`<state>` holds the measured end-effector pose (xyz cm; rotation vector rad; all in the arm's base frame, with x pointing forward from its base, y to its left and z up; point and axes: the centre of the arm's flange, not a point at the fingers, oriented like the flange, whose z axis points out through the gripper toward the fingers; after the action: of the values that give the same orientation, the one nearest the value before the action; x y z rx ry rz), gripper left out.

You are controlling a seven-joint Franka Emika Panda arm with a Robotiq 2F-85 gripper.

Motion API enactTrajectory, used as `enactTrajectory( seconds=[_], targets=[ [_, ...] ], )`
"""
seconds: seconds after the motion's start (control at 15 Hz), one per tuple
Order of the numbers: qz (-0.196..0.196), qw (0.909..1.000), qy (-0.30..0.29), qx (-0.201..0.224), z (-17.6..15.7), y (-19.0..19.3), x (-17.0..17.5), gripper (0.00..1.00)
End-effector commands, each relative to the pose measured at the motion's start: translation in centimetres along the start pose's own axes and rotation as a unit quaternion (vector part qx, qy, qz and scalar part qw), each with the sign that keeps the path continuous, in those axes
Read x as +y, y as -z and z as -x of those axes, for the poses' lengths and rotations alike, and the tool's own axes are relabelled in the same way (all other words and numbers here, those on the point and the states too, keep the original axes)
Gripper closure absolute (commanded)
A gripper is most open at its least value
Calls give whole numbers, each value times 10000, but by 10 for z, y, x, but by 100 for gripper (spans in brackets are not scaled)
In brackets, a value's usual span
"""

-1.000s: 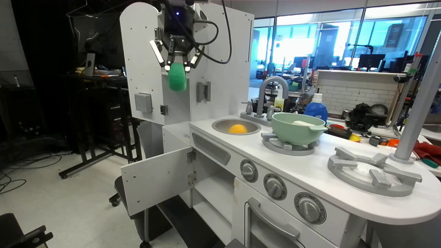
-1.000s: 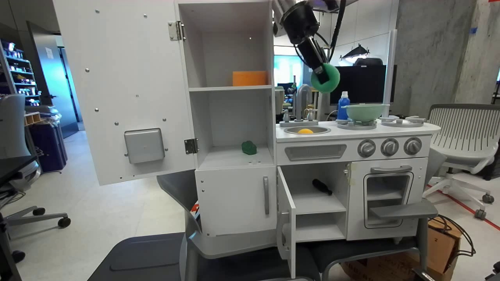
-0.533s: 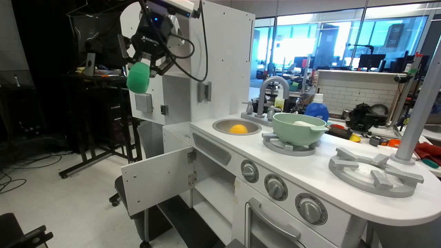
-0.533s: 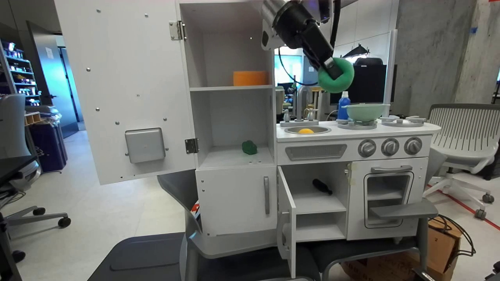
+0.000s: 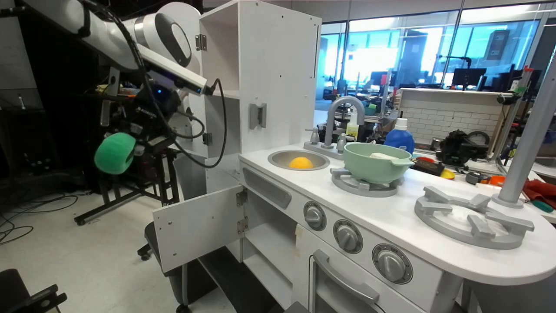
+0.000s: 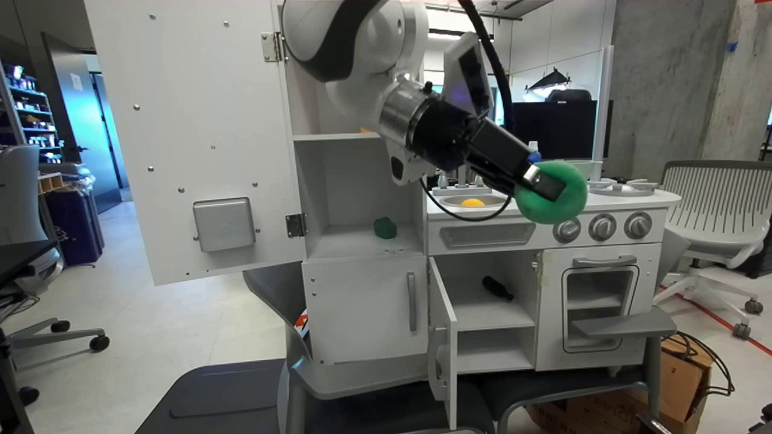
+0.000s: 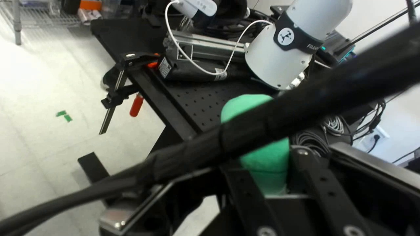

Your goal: Open the bottom cabinet and put the green and yellow balls in the cabinet

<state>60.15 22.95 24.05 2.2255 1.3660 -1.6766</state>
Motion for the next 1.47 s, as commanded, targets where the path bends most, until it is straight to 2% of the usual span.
enactTrajectory(
  seconds=[0.0,0.27,0.53,0.87,1.07,1.4],
  targets=[
    [230,9975,-356,-562,5,-68,-50,94],
    [1019,9867,-1209,-371,-3,-84,-68,94],
    [1491,9721,-1809,99,-2,-96,-82,94],
    [1549,9575,-2384,488,12,-125,-88,94],
    [1458,9476,-2729,797,28,-153,-79,94],
    [1213,9095,-3537,1816,63,-206,-31,94]
  ],
)
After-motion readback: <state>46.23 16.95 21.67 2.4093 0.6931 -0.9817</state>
